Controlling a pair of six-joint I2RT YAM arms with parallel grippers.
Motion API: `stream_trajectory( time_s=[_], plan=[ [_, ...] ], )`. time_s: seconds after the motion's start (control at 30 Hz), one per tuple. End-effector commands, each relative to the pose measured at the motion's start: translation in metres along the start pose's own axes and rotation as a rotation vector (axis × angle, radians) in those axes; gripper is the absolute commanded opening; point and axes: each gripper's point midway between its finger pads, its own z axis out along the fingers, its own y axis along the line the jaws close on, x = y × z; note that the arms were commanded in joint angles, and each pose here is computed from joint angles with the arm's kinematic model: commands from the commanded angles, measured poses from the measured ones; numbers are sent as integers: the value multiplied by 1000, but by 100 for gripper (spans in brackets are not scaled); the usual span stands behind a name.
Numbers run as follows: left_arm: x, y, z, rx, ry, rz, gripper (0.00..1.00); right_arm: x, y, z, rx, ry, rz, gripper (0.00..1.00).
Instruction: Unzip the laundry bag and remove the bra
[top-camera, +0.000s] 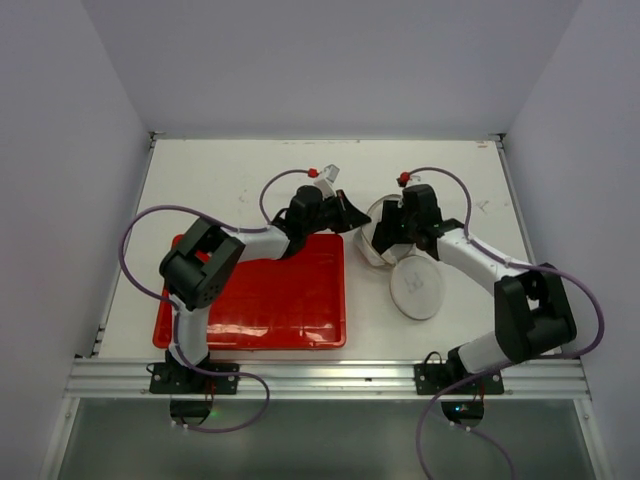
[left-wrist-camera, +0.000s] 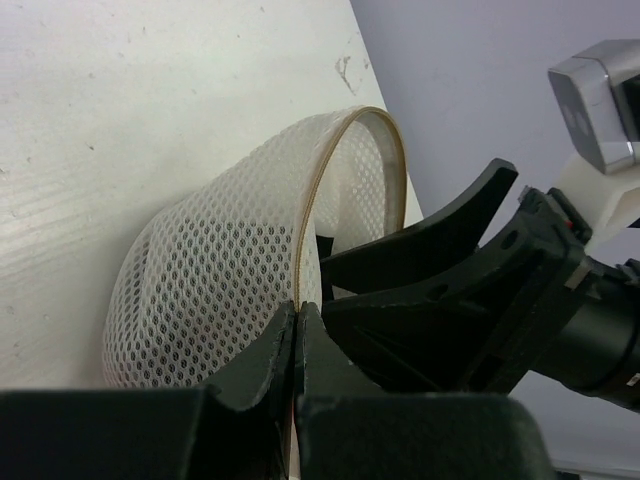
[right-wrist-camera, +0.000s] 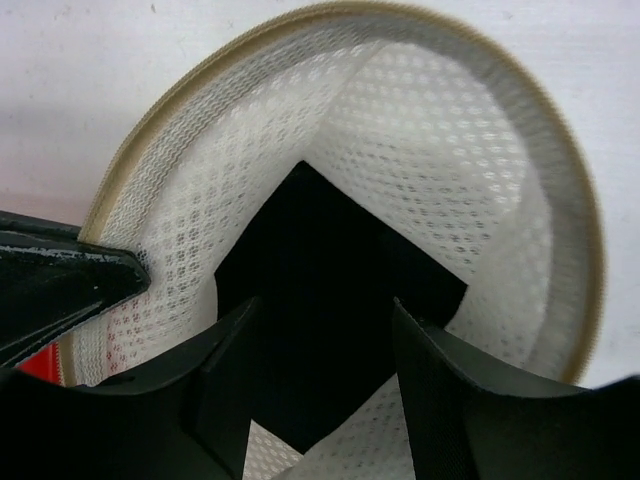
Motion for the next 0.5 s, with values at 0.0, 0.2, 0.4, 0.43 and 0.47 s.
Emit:
stream_trajectory(
  time_s=[0.0, 0.2, 0.4, 0.43, 0.47],
  plan=[
    [-13, -1, 4, 0, -32, 31, 0, -5, 22, 9, -86, -32, -12, 55],
    [-20, 2, 0, -41, -55, 41, 0, 16, 0, 23, 39, 27, -5, 57],
    [-24, 6, -2, -70, -67, 49, 0, 29, -23, 23, 208, 95, -60, 61],
    [-25, 5, -2, -70, -69, 43, 0, 26, -20, 24, 215, 98, -69, 61],
    [-25, 4, -3, -67, -76, 39, 0, 28, -18, 26, 223, 102, -72, 61]
  ],
)
